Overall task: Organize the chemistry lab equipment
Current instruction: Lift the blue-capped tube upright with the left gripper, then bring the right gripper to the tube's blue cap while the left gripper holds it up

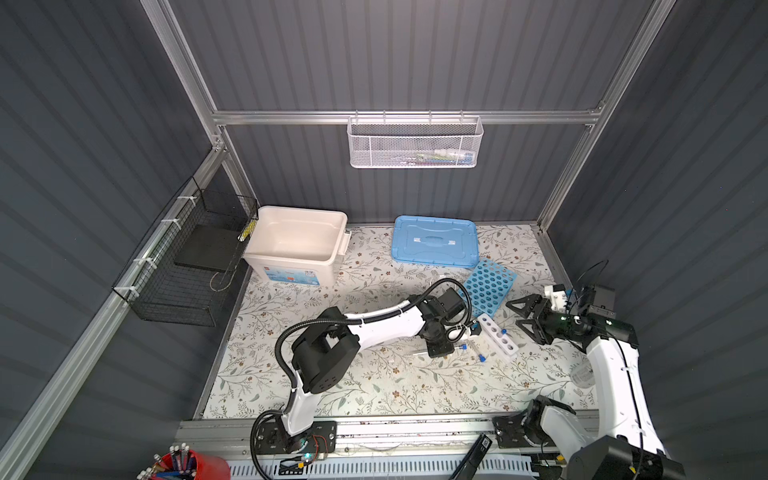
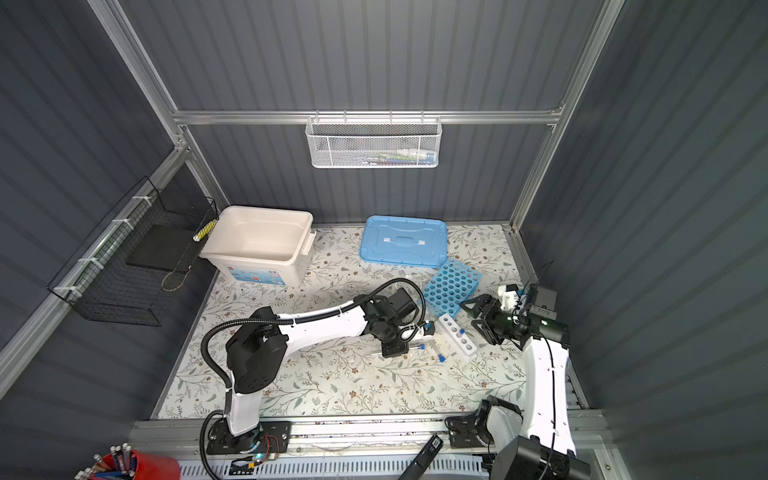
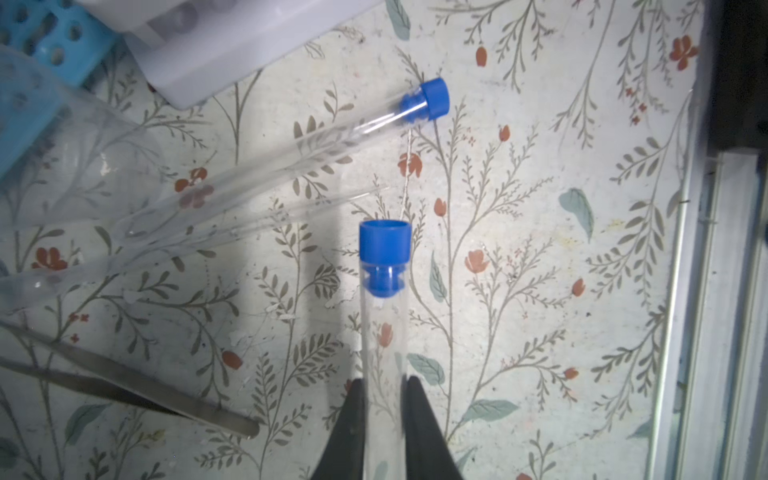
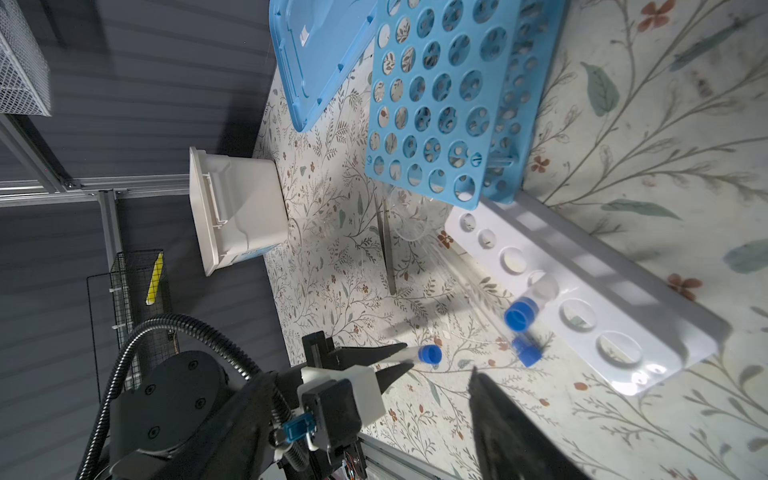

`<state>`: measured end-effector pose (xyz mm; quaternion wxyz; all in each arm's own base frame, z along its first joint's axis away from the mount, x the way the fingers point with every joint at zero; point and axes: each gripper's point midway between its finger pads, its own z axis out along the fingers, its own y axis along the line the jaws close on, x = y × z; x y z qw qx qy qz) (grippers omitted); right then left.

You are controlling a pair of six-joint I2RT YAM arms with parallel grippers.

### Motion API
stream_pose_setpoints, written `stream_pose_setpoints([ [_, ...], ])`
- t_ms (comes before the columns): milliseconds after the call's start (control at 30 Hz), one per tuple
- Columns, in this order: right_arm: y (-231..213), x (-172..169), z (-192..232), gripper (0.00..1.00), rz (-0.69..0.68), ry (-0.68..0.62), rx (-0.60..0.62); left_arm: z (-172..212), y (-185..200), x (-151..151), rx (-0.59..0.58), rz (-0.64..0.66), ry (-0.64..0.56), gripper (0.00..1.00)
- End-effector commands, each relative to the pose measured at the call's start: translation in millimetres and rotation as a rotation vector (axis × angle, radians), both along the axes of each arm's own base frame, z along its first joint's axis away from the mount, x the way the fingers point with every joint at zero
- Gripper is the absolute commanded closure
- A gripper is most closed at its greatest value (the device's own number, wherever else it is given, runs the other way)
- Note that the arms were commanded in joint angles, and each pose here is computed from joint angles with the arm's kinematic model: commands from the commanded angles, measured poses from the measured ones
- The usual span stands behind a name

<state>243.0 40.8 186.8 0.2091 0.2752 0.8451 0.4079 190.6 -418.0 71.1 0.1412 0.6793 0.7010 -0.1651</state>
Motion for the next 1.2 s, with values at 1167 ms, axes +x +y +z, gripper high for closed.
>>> stream_pose_setpoints([
  [1167,83,6,43,0.48,0.080,-0.364,0.052,146,-9,44,-0.522,0.169,0.097,0.86],
])
